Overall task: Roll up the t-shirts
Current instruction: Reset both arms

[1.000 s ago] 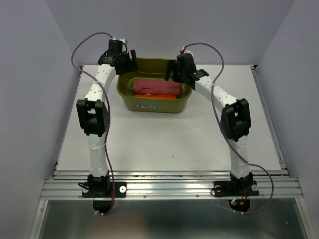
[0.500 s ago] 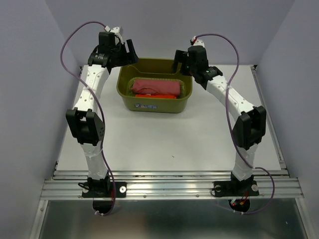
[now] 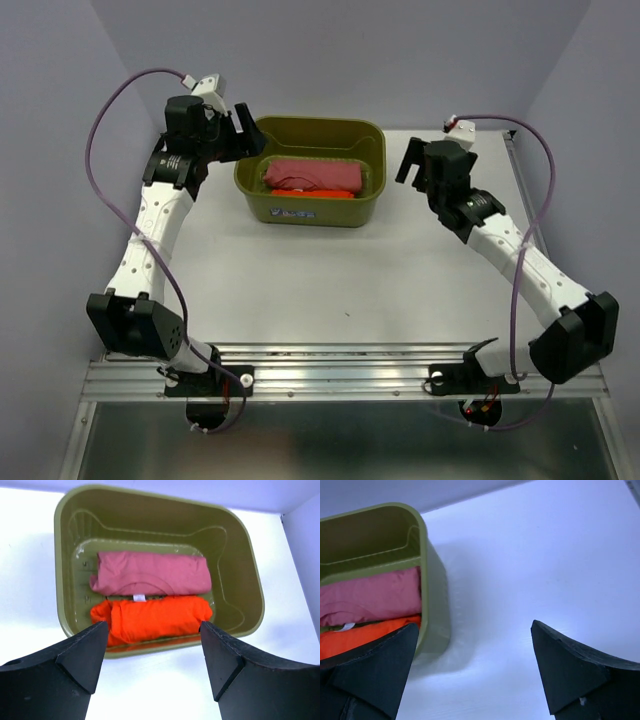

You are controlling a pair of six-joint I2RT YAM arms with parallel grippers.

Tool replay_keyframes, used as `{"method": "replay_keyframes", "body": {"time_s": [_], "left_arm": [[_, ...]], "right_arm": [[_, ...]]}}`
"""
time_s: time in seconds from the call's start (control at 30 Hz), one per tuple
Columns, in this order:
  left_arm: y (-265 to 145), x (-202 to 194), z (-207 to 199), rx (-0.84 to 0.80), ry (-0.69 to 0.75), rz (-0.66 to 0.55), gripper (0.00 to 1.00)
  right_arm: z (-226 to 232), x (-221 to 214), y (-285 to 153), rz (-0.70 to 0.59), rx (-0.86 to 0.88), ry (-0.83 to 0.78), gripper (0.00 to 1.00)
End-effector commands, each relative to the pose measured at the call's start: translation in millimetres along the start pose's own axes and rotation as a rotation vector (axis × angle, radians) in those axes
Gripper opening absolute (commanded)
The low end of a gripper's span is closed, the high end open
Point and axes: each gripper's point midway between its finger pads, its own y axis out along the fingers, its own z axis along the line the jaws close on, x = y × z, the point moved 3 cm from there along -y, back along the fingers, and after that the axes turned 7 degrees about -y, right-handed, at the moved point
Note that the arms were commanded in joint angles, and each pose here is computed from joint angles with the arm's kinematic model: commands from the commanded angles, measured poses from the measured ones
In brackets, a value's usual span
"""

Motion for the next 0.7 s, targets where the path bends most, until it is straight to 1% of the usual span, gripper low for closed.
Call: {"method": "replay_keyframes", "body": {"time_s": [0.0, 0.03, 0.1, 0.3, 0.43, 0.67], "left_arm": [[-9, -16, 2, -0.033, -0.019, -0.018, 0.85], [-18, -16, 0, -0.037, -0.016, -0.034, 0.85], [-27, -22, 1, -0.035, -0.014, -0.049, 0.85], [-49, -28, 9, 0.014, 0.015, -0.095, 0.85], [-61, -29, 12, 0.035, 0.019, -0.126, 0.85], [-67, -38, 17, 0.056, -0.006, -0.132, 0.85]], "right_arm": [[-40, 8, -31, -0.070, -0.126, 0.042, 1.00], [-47, -4, -34, -0.051, -0.146, 0.027, 1.00], [-60, -12, -47, -0.039, -0.174, 0.028, 1.00], [-78, -53, -62, 0.057, -0.206, 0.026, 1.00], [-80, -62, -67, 0.076, -0.193, 0.052, 1.00], [-80, -70, -67, 0.097, -0.188, 0.060, 1.00]]}}
